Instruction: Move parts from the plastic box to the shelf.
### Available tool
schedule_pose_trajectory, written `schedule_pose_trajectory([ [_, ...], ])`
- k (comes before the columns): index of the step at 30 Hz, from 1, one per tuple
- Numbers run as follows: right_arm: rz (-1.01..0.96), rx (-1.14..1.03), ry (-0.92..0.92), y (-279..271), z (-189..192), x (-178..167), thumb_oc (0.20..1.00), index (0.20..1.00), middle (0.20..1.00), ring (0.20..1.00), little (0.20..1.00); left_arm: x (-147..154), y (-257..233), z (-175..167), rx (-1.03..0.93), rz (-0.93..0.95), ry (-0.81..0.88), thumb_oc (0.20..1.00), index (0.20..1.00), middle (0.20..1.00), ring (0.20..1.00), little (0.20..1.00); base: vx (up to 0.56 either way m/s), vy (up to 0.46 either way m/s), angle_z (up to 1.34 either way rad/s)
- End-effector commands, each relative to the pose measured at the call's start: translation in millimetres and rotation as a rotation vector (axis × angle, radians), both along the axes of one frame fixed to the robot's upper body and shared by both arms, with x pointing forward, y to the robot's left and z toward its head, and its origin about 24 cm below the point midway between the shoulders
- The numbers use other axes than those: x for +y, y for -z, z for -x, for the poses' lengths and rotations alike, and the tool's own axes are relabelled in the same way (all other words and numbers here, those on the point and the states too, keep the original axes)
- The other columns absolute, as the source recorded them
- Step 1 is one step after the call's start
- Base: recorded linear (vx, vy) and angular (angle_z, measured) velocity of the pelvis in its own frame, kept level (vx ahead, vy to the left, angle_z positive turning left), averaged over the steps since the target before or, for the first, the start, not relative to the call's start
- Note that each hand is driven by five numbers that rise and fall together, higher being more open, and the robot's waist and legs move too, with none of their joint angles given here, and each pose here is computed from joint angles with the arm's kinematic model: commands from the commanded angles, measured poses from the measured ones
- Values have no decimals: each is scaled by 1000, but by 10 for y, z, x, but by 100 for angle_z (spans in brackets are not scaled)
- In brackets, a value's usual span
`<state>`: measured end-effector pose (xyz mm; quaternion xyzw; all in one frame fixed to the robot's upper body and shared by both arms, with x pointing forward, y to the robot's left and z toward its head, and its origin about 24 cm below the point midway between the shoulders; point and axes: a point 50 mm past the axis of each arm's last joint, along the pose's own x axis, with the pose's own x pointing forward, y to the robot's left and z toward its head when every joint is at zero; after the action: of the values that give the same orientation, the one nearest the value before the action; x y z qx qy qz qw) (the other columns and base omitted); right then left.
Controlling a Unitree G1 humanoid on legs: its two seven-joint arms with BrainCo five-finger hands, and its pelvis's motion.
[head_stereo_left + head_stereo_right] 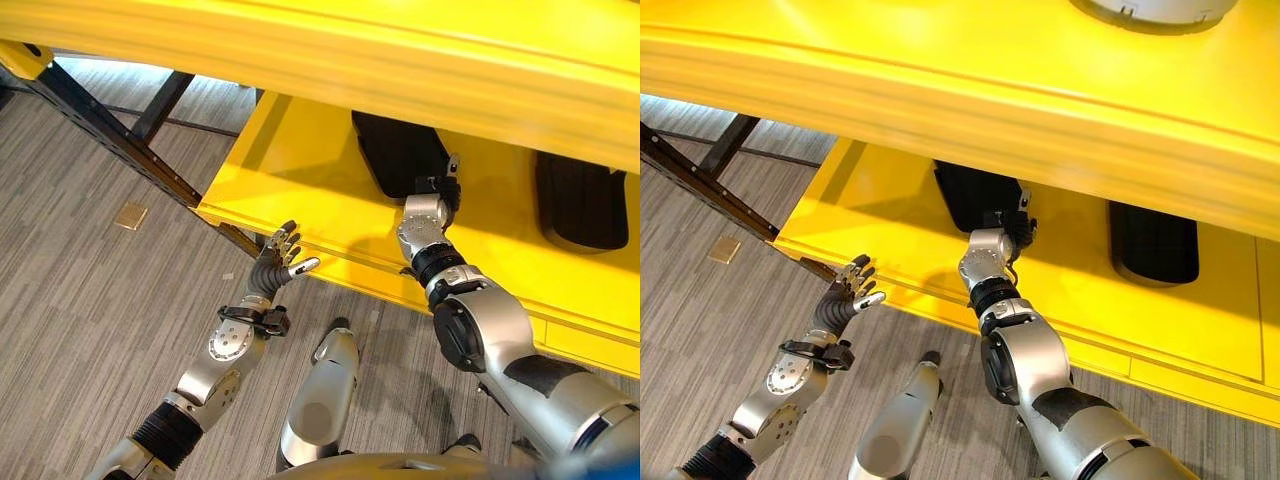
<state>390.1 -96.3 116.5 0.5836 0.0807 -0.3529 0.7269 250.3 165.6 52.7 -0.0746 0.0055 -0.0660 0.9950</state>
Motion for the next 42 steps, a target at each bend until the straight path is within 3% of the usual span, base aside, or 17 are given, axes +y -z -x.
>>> schedule_pose_trajectory([
  [1,-154,398,93,853,394,-79,1000,1000,1000,1000,1000,0,-337,-143,-159,59,-19,1000,1000,1000,1000,1000,-67,31,-3],
  [12,-83,262,47,582,290,64,1000,1000,1000,1000,1000,38,-336,-143,-168,52,-42,1000,1000,1000,1000,1000,2,-3,-2],
  [25,292,-34,61,-124,243,86,1000,1000,1000,1000,1000,115,-412,-122,-221,34,-82,1000,1000,1000,1000,1000,-23,-2,-3],
  [42,549,-281,180,-764,403,22,1000,1000,1000,1000,1000,131,-420,-94,-237,6,-95,1000,1000,1000,1000,1000,-1,0,-1],
])
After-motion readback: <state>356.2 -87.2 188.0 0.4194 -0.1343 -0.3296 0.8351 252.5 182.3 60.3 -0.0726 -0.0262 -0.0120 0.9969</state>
